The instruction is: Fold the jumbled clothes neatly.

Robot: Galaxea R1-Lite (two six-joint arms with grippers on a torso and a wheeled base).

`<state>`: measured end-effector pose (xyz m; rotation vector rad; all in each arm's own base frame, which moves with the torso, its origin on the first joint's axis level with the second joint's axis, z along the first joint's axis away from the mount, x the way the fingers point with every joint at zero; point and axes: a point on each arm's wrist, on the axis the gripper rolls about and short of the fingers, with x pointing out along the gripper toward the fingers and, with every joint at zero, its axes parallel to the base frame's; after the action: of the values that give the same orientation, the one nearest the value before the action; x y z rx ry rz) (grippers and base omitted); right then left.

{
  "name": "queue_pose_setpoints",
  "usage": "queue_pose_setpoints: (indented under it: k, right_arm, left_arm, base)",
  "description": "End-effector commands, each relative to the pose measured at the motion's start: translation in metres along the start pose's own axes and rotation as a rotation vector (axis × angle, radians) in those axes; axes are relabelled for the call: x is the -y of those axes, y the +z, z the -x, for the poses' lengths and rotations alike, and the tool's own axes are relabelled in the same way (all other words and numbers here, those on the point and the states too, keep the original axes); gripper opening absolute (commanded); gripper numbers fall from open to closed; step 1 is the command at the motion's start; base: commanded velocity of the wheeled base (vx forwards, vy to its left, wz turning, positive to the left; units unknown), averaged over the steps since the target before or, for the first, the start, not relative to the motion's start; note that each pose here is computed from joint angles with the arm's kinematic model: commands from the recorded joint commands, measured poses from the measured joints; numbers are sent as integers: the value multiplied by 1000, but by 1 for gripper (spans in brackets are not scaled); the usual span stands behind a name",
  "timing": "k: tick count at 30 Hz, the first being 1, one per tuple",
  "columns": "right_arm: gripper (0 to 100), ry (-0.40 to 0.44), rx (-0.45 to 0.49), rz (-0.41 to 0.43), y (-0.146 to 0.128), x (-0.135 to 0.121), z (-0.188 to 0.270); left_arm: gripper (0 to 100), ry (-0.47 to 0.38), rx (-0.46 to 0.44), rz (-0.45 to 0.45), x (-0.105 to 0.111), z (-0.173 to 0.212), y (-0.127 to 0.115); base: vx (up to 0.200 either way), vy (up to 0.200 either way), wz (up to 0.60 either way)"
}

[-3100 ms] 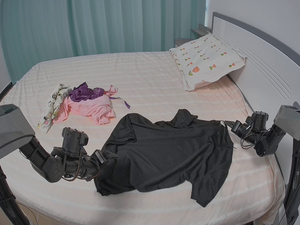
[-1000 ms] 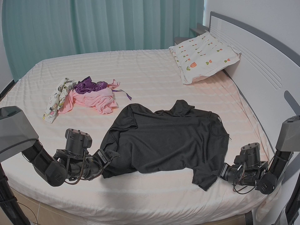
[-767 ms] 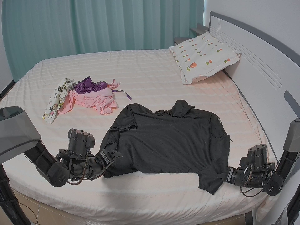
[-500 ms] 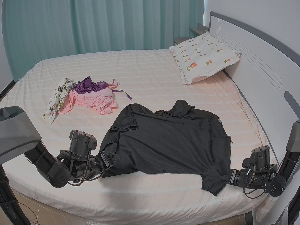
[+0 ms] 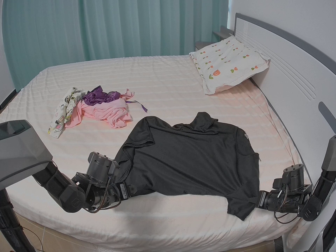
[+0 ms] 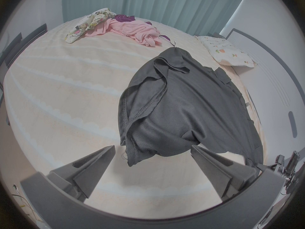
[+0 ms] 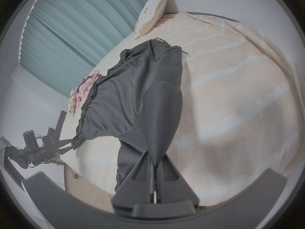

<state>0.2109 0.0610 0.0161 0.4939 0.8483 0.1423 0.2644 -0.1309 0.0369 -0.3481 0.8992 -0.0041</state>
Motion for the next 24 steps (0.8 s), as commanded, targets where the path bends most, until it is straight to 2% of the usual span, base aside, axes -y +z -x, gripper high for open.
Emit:
queue_pose_setpoints:
  k: [1,3,4,11,17,24]
  right_arm:
    - [0,0,-3,2,-1,0,0]
    - [0,1,-5,3,-1,0,1]
    - [0,0,-9,5,-2,0,1]
    - [0,-11,-25,49,-7,3,6]
    - [0,-9,-29,99,-11,4,15]
    - [0,17,-51,166,-18,7,27]
  left_arm:
    - [100,36,-10,-1,-1,-15,-1]
    - [100,73,-4,-4,-4,-19,-2]
    - [0,91,0,-8,-6,-21,-2]
    - [0,118,-9,2,-14,-18,0]
    - [0,119,-49,-4,-20,39,4]
    - [0,186,-132,-18,-31,61,-5]
  base:
    - [0,0,0]
    - [0,0,0]
    - [0,0,0]
    - [0,0,0]
    - [0,0,0]
    - [0,0,0]
